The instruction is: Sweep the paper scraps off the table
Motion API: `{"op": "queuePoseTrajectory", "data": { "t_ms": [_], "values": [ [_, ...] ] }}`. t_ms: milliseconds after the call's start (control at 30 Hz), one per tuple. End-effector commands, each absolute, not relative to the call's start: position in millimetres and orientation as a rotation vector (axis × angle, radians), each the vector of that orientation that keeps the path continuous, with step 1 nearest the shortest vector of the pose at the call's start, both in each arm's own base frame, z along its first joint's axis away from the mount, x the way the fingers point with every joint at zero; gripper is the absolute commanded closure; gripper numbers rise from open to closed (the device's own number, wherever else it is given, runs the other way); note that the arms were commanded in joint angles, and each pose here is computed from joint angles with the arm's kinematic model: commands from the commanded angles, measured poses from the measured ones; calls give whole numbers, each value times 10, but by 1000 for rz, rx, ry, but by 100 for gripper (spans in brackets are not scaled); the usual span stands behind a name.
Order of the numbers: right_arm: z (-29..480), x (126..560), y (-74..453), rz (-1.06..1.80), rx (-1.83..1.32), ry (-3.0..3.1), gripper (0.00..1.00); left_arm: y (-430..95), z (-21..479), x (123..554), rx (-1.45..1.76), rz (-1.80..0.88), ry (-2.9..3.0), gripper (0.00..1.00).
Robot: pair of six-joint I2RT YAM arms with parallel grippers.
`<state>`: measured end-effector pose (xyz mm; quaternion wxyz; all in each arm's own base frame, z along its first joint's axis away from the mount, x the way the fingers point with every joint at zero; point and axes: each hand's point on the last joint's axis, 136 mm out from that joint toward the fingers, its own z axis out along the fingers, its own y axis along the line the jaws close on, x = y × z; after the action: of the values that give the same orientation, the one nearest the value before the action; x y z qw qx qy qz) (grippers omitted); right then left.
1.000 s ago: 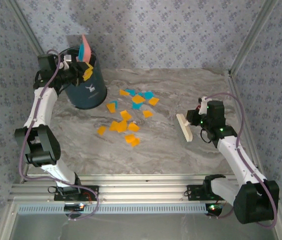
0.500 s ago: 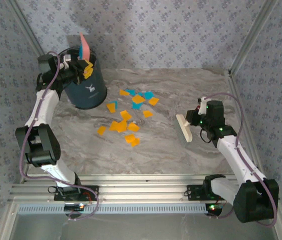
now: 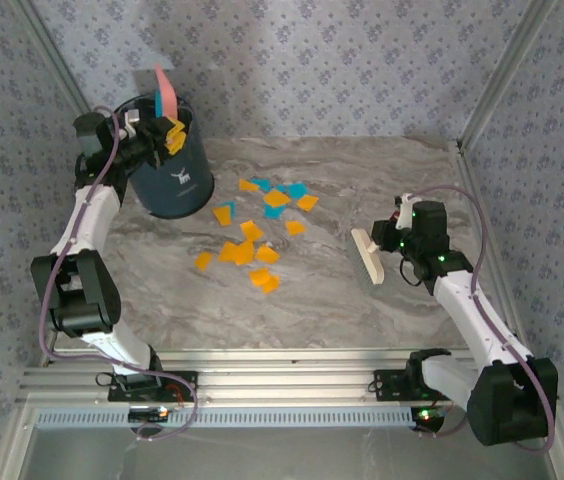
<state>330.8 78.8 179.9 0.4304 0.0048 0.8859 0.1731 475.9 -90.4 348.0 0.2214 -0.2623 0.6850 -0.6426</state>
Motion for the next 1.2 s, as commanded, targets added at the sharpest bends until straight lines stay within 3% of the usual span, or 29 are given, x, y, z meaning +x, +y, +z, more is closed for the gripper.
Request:
{"op": "queuePoseTrajectory", "data": {
  "t_ms": [0,1167],
  "values": [
    [1982,3379,832,454,8,2161,100,-896,3860,4624,-623,-1802,1807,100],
    [1938,3390,859,448,-2,2176,100,-917,4070,4583,-747,-2039,1575,100]
  ]
}}
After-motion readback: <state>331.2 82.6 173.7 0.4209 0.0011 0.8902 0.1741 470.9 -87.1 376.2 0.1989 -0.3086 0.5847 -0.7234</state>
